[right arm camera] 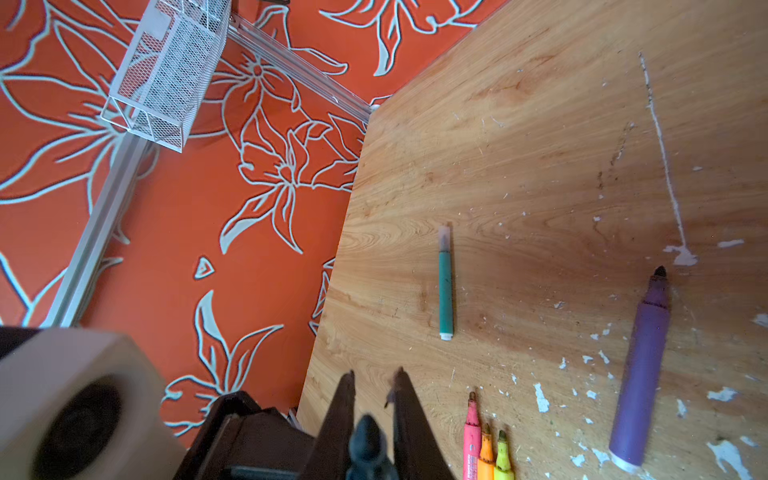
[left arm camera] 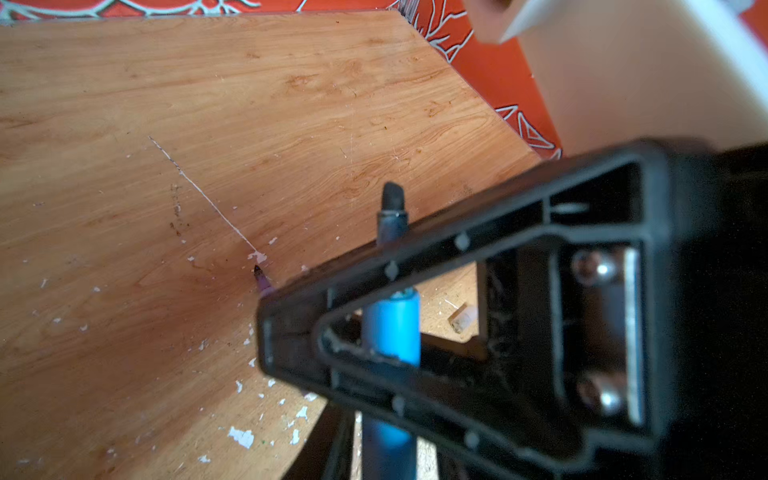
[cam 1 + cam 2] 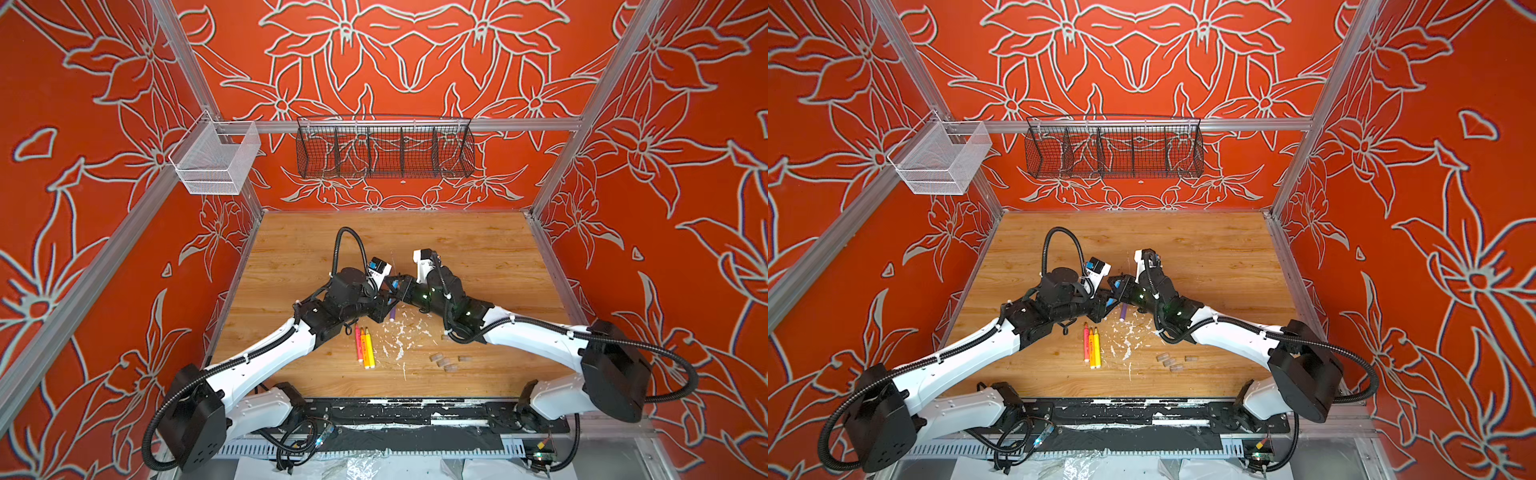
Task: Insert the pens into the pen caps
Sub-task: 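Move the open right gripper back toward the clear pen caps near the robot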
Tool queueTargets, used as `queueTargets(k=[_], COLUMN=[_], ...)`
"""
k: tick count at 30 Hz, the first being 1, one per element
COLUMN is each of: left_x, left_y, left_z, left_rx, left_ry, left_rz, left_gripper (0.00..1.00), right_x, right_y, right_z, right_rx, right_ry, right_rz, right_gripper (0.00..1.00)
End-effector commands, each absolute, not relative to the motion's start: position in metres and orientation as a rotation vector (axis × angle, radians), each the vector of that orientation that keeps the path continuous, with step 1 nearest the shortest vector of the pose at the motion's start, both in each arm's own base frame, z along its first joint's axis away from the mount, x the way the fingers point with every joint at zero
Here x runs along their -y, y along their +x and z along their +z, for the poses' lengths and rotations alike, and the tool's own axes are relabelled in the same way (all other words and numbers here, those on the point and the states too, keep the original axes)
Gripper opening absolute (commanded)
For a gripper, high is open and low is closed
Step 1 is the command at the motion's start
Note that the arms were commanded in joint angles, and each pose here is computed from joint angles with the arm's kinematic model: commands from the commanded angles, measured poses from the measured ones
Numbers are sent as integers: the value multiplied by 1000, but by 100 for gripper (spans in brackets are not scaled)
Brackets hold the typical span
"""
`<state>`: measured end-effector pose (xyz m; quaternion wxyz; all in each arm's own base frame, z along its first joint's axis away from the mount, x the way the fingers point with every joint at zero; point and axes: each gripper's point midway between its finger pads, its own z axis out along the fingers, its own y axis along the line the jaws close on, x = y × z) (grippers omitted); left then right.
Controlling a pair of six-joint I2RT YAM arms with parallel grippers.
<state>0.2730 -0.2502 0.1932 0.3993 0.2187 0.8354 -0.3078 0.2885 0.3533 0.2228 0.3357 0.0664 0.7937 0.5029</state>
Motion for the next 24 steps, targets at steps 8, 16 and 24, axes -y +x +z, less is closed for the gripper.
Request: queueTargets(k=[8, 16, 24], left_x=[253, 247, 186], left_y=[273, 278, 306], left_z=[205, 202, 190], left_rx=[-2049, -2057, -2058], left_ry=[570, 524, 174], left_rz=[-789, -754, -447], left_gripper=[21, 0, 0], right_x=[-362, -357, -259], right_y=[271, 266, 249], right_z=[236, 235, 210], right_rx=[-1992, -2007, -2180], right_ry=[233, 212, 169], right_rz=[1475, 1439, 853], right_gripper=[0, 36, 54])
